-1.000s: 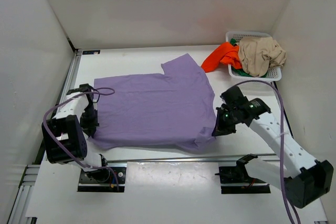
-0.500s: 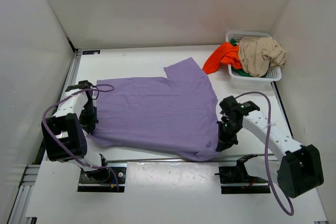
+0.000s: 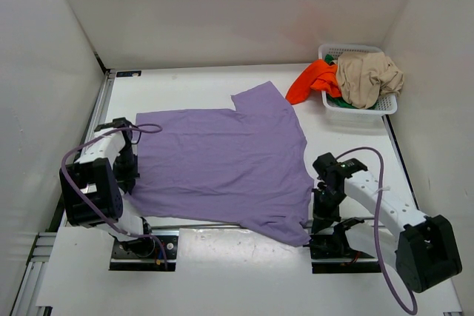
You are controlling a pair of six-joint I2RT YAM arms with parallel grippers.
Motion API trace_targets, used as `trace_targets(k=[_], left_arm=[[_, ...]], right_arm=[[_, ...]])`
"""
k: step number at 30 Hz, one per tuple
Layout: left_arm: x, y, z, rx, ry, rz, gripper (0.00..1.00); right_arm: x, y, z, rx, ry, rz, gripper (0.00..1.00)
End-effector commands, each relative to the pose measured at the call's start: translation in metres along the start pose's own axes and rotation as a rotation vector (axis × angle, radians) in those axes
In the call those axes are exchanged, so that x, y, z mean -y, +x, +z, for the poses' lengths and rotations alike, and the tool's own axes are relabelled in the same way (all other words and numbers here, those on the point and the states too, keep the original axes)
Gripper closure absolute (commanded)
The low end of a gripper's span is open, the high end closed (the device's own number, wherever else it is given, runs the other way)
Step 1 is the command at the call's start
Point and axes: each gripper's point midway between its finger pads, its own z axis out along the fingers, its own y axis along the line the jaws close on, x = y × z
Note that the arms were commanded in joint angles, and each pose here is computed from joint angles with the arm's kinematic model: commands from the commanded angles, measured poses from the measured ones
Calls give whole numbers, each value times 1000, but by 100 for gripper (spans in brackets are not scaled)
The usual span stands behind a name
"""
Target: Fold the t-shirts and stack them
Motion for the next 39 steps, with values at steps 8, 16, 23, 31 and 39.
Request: trace_targets(k=[8,16,23,31,39], left_arm=[[-13,-47,-59,247,9,-62,41],[2,-118,-77,355,-8,-11,33],[15,-166,-14,260,-103,36,36],[26,-233,29,233,-137,40,38],[33,-331,27,388,-146,-9,38]], right_arm=[[-87,-115,-97,405,-86,-174,81],[-149,-265,-92,505,56,-210,66],[-159,-305,-33,325,100,-43,66],[-167,-347,7,246,49,117,63],[-217,-463,-44,532,-269,204,63]])
